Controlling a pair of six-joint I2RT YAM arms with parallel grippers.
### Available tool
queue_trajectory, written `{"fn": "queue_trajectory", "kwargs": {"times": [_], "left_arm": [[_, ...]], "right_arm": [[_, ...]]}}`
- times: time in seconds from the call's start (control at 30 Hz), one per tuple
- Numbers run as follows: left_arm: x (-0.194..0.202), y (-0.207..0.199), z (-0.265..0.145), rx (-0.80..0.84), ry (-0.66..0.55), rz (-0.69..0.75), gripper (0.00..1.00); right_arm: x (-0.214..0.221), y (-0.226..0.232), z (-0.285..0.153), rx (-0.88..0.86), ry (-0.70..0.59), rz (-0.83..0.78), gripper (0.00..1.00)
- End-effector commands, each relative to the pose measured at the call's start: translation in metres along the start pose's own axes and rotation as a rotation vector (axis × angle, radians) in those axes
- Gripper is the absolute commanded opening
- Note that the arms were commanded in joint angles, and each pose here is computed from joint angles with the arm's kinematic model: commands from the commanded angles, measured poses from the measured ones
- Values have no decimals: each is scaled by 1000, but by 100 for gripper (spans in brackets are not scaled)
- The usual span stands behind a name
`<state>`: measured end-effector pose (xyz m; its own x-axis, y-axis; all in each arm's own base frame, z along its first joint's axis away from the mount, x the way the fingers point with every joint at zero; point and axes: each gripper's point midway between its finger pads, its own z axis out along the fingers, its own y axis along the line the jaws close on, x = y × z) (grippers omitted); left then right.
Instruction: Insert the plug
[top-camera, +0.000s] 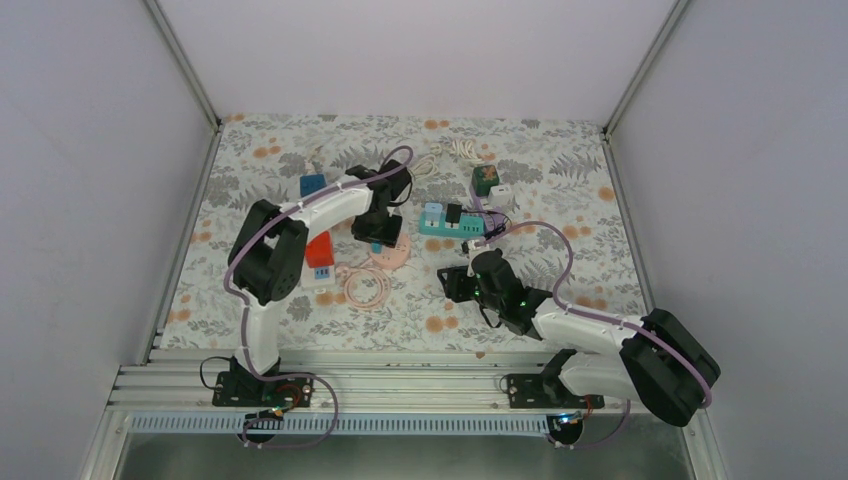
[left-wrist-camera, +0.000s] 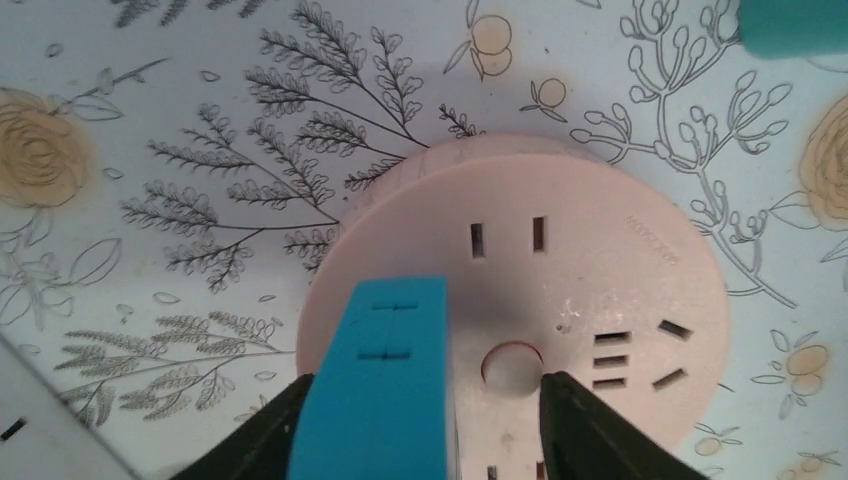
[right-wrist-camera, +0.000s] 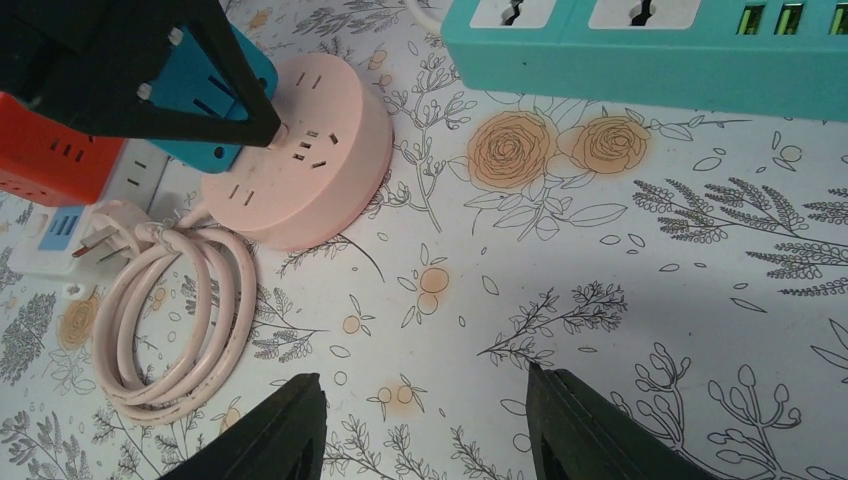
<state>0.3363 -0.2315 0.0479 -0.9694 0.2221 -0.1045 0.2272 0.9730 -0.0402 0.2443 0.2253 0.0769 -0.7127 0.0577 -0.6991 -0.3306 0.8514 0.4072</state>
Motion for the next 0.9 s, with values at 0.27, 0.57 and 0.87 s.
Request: {"fn": "queue_trajectory", "kwargs": {"times": [0.27, 0.57, 0.87], "left_arm": [[-33, 2, -119, 95, -357, -41, 86], [-1, 34, -220, 232, -863, -129, 98], [83, 104, -305, 155, -1209, -267, 100]], "right_arm": [[-19, -3, -9, 38, -58, 22, 55], [-66, -22, -46, 217, -156, -31, 77], [-138, -51, -140, 490, -382, 86, 100]]}}
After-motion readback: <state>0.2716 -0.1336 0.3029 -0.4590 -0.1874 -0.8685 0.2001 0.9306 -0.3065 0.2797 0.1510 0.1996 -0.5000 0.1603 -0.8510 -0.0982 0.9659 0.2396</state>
